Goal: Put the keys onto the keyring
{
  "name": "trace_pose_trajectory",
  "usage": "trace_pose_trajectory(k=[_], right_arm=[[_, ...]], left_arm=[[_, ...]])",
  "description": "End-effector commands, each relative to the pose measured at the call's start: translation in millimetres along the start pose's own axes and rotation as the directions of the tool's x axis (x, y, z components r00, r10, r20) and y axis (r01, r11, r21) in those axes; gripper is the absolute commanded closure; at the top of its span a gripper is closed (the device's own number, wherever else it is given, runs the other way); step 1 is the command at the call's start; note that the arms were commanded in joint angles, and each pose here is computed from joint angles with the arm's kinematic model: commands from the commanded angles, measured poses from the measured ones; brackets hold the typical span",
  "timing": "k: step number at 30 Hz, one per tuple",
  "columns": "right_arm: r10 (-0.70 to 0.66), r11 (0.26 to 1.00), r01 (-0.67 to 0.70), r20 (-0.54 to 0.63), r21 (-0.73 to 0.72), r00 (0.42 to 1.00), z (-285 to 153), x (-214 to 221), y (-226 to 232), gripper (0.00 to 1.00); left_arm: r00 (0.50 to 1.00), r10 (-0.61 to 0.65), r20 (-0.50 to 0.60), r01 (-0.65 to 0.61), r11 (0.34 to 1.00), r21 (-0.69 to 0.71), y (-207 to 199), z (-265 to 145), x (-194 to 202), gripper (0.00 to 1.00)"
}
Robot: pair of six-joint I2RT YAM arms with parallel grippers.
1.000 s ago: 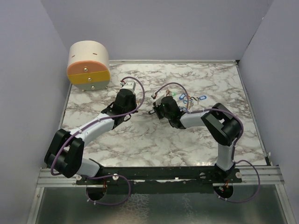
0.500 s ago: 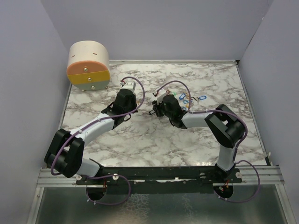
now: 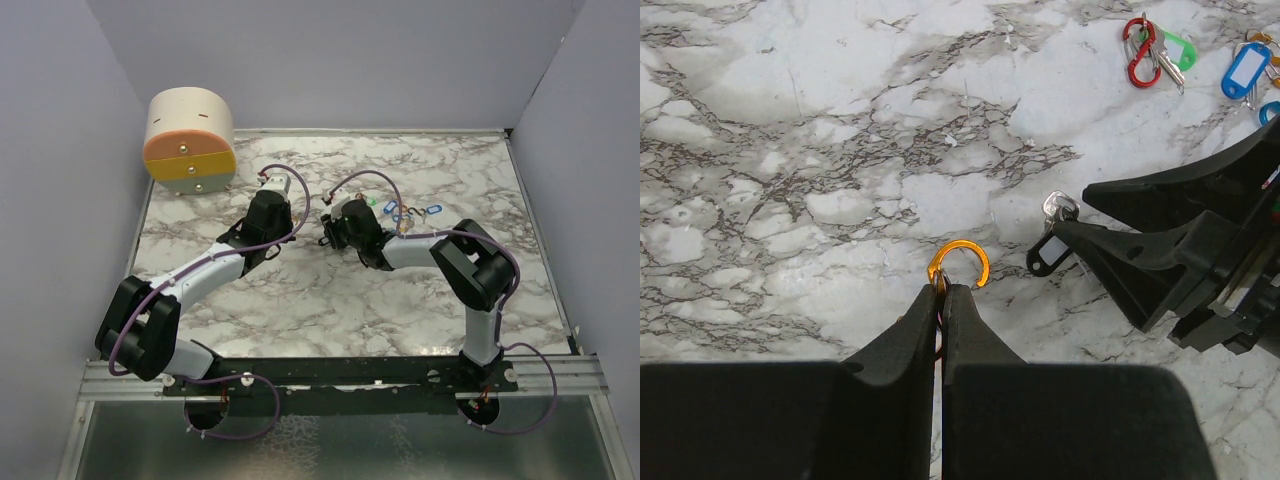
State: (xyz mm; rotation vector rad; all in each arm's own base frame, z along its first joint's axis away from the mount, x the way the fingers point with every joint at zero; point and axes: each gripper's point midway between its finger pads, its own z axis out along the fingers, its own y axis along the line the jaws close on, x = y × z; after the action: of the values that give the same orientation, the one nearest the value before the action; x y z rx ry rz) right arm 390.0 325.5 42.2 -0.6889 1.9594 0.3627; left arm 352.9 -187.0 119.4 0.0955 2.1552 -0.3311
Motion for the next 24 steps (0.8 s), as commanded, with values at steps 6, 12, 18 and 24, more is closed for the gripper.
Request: trace_pose_trajectory(k=[6, 12, 18, 24], right_arm=[[0.014, 1.0, -0.014, -0.045, -0.01, 0.999, 8, 11, 4, 0.69], [0.015, 1.0, -0.015, -0.062, 0.002, 0.998, 11, 17, 2, 0.76], [0.034, 0.998, -0.032, -0.04, 0.052, 0.999, 5, 10, -6, 0.99], [0.051, 0.997, -0.055, 0.079, 0.047, 0.996, -23, -20, -8, 0.99]], left_arm=[[1.0, 0.008, 0.024, -0.008, 1.0, 0.002, -1, 3, -8, 1.0], [1.0, 0.008, 0.024, -0.008, 1.0, 0.001, -1, 3, -8, 1.0], [1.0, 0.008, 0.022, -0.008, 1.0, 0.001, -1, 3, -8, 1.0], [1.0, 0.004, 0.024, -0.004, 1.0, 0.009, -2, 2, -9, 1.0]])
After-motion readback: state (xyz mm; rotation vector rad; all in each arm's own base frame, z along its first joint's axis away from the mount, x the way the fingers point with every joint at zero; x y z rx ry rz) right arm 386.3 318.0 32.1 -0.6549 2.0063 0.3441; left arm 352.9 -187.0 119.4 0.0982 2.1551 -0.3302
